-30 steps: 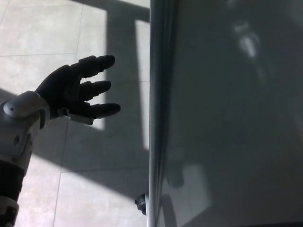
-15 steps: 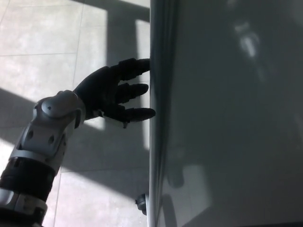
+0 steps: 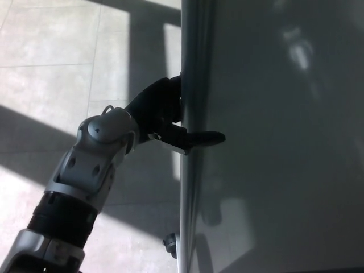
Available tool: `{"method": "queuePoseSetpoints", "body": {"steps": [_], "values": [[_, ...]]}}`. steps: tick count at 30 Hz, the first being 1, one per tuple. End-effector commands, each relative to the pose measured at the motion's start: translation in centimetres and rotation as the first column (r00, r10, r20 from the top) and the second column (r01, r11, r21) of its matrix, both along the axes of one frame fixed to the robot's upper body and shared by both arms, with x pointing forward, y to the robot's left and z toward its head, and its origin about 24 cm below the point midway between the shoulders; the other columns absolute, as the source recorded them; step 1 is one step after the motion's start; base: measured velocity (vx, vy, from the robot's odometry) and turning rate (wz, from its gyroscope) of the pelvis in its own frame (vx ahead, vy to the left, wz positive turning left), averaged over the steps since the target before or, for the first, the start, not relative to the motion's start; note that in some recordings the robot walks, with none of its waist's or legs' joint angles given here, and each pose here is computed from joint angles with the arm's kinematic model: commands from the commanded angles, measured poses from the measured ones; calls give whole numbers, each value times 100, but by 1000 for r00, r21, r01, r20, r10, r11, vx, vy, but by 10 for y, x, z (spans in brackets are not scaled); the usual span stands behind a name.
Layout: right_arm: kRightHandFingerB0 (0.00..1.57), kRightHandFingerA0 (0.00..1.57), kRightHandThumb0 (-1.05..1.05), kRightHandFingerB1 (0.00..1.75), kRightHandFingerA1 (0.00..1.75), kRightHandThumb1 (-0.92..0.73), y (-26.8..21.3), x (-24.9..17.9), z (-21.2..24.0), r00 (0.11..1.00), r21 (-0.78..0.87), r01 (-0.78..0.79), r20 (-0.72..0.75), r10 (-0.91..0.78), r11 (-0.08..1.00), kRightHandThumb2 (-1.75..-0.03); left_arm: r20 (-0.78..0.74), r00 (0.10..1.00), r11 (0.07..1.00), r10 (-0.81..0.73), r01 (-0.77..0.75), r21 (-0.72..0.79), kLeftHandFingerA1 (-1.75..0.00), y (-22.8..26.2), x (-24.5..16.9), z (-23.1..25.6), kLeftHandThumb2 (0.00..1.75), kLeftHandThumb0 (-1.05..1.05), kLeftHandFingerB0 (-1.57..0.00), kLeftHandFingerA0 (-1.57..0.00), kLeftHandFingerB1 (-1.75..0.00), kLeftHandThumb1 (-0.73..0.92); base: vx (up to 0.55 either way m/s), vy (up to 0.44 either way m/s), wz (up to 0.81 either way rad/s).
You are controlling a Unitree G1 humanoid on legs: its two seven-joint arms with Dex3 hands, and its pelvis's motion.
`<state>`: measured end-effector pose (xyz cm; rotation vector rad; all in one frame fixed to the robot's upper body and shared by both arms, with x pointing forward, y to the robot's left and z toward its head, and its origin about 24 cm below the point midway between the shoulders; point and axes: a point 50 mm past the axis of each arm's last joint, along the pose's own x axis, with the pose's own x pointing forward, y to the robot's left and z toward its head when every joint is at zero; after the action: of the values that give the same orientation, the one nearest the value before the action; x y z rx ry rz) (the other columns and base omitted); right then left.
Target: A white board is being place on the right hand side and parallel to the robot and the robot uses its left hand to grab on the leftside of the whiteboard and drag the whiteboard from the right hand side to the left hand side
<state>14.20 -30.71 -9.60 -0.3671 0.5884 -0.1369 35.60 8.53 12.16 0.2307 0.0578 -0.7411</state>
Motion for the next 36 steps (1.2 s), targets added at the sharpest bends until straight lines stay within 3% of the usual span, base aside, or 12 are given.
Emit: {"method": "queuePoseSetpoints", "body": {"steps": [1,2,3,6,8,9,10,12,13,19,31,36], "values": [[48,90,-56,64,85,-63,-4,-1,1,1000,-19,3,-8,-3,1000,-72,-50,998,999,-41,39,-32,-29,-12,-3,-3,53,-61,0,-8,-9,42,0,0,0],[48,89,-56,63,83,-64,-4,-2,1,1000,-15,4,-16,-4,1000,-71,-63,997,998,-38,35,-46,-33,-14,-3,-3,72,-56,0,-6,-11,35,0,0,0],[48,89,-56,62,83,-64,-4,-2,0,1000,-14,3,-16,-3,1000,-71,-64,998,999,-30,28,-44,-31,-15,-3,-3,54,-61,0,-12,-15,41,0,0,0],[48,89,-55,64,86,-63,-3,0,1,1000,-9,-2,-9,2,1000,-72,-29,999,999,-28,27,-26,-35,-20,-4,-4,54,-61,0,-26,-21,45,0,0,0],[48,90,-54,63,86,-63,-3,0,1,1000,2,1,-9,-1,1000,-72,-21,1000,999,-13,12,-46,-47,-21,-5,-7,75,-61,-2,-29,-24,41,0,0,0],[49,90,-54,64,85,-63,-3,-1,2,1000,-3,-8,-2,8,1000,-72,-10,1000,998,12,-13,-58,-41,-20,-6,-10,58,-47,-23,-59,-29,58,0,0,0],[50,89,-57,64,84,-64,-3,-1,1,1000,1,0,-7,0,1000,-71,-5,1000,997,7,-7,-79,-49,-19,-6,-12,62,-38,-58,-89,-39,65,0,0,0],[50,89,-57,64,84,-64,-5,0,2,1000,-2,2,-3,-2,1000,-71,0,1000,996,6,-6,-84,-49,-20,-6,-11,62,-38,-58,-89,-39,65,0,0,0],[49,90,-57,65,84,-63,-5,1,3,1000,-9,-1,-1,1,1000,-72,-3,1000,995,4,-4,-102,-52,-18,-5,-12,63,-19,-82,-102,-48,75,0,0,0],[51,93,-55,65,87,-62,-5,4,4,1000,9,-2,16,2,1000,-74,-65,997,988,30,-39,-147,-63,-7,-2,-16,67,-11,-101,-106,-61,71,0,0,0],[51,93,-55,64,87,-63,-5,5,5,1000,8,-12,11,12,1000,-73,-80,996,998,-36,31,-60,-50,38,-3,-15,60,-34,-98,-104,-56,67,0,0,0],[52,93,-57,65,89,-63,-6,8,6,1000,19,-6,13,6,1000,-73,-143,985,995,-97,95,-20,-49,61,-1,-7,60,-16,-107,-104,-55,65,0,0,0]]}}
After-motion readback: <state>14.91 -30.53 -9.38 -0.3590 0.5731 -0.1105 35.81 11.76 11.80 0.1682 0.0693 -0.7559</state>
